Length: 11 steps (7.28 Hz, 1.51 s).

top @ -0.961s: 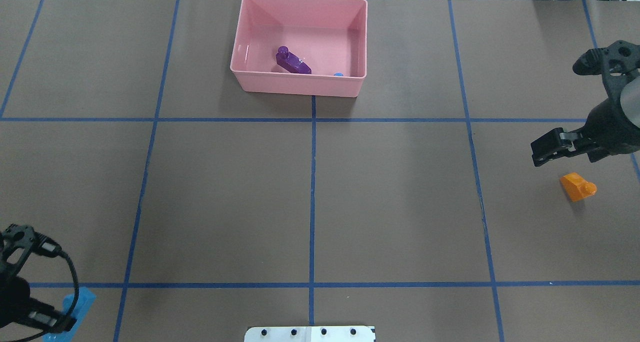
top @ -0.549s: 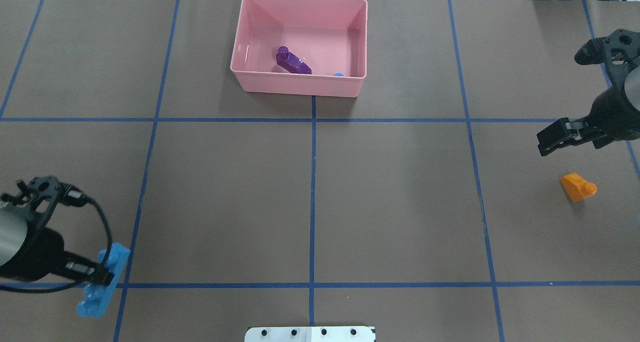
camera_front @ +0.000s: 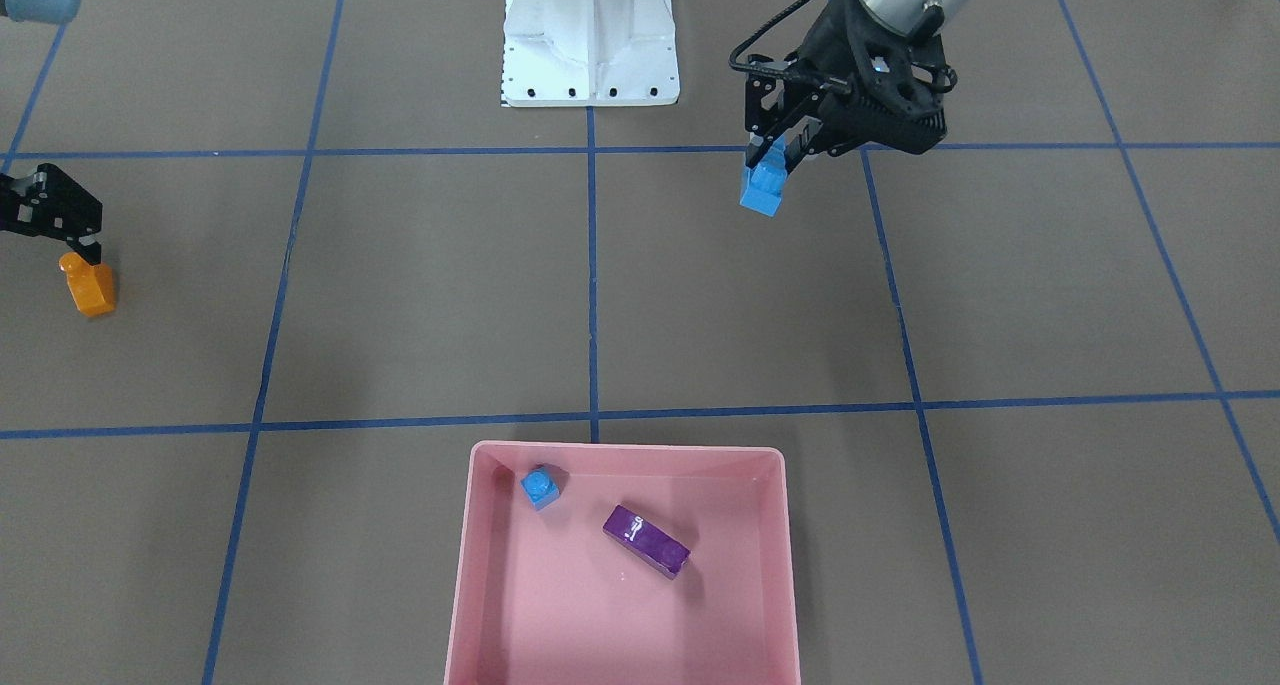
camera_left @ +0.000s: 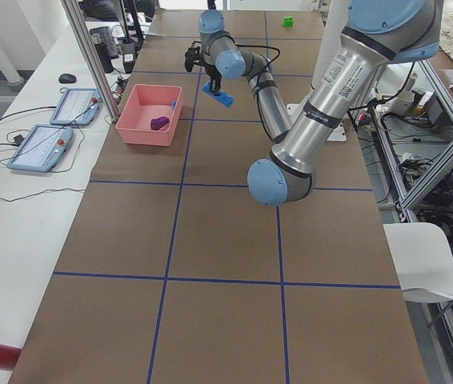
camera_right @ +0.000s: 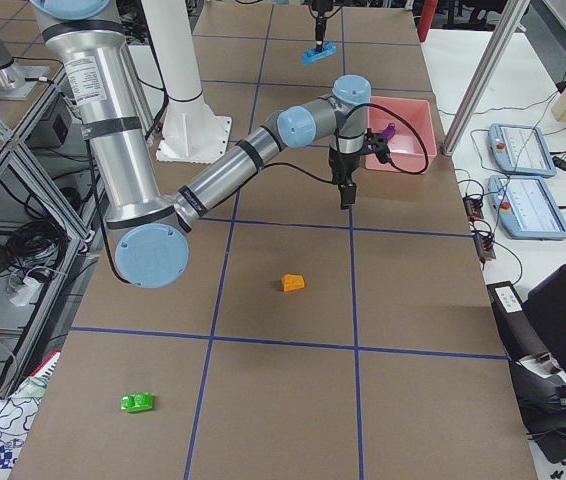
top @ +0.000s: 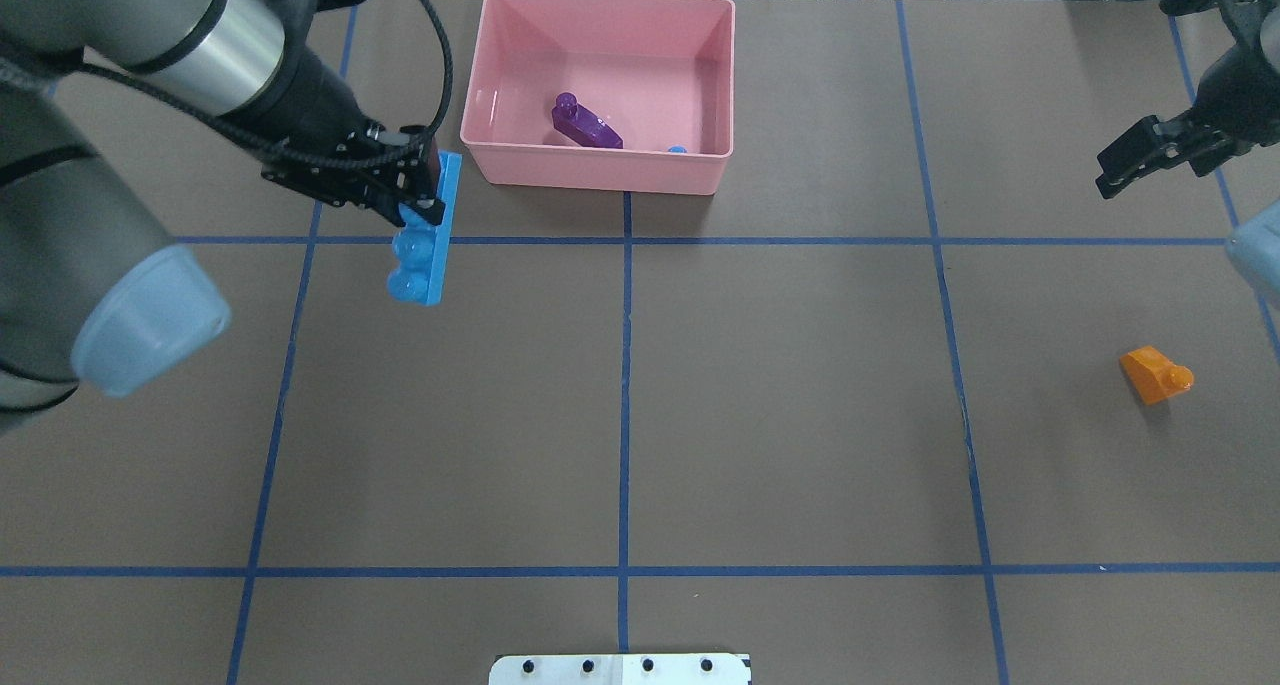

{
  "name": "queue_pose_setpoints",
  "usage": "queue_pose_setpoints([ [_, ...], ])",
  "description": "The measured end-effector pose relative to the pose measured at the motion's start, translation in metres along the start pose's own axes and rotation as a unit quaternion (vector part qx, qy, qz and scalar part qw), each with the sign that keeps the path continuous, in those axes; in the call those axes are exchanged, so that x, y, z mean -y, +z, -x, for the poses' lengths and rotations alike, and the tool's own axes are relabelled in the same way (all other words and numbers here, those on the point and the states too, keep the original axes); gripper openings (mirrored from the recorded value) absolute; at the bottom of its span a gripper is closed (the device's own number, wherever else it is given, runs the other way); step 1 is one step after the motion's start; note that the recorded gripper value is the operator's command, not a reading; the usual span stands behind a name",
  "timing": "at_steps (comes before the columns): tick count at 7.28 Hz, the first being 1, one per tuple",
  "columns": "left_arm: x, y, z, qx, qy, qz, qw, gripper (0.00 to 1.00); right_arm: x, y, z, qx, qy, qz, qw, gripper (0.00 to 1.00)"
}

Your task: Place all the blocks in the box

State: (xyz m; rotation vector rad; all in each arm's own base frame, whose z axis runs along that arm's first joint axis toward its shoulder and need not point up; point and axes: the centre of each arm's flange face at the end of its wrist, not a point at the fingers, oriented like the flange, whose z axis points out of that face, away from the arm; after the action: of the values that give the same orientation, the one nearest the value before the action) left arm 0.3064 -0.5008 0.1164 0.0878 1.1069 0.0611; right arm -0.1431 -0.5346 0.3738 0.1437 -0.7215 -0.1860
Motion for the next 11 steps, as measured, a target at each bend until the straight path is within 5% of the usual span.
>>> queue_pose_setpoints([
  [3, 0.142, -0.005, -0.058, 0.023, -0.05, -0.023, 0.9982, 0.0, 0.02, 0.03, -0.044, 0.008, -0.005, -0.012, 0.9999, 0.99],
  [5, 0.214, 0.022, -0.058, 0.042, -0.078, -0.03, 0.9956, 0.0, 0.014, 0.035, -0.062, 0.013, -0.003, -0.009, 0.9999, 0.99],
  [9, 0.269, 0.115, -0.039, 0.109, -0.12, -0.103, 0.9815, 0.01, -0.035, 0.063, -0.103, 0.023, -0.004, -0.008, 0.9997, 1.0],
  [10, 0.266, 0.14, -0.037, 0.122, -0.124, -0.113, 0.9782, 0.2, -0.043, 0.068, -0.108, 0.023, 0.005, -0.005, 0.9997, 1.0],
  [11, 0.264, 0.156, -0.033, 0.13, -0.129, -0.118, 0.976, 0.58, -0.046, 0.07, -0.109, 0.026, 0.014, -0.002, 0.9996, 1.0],
])
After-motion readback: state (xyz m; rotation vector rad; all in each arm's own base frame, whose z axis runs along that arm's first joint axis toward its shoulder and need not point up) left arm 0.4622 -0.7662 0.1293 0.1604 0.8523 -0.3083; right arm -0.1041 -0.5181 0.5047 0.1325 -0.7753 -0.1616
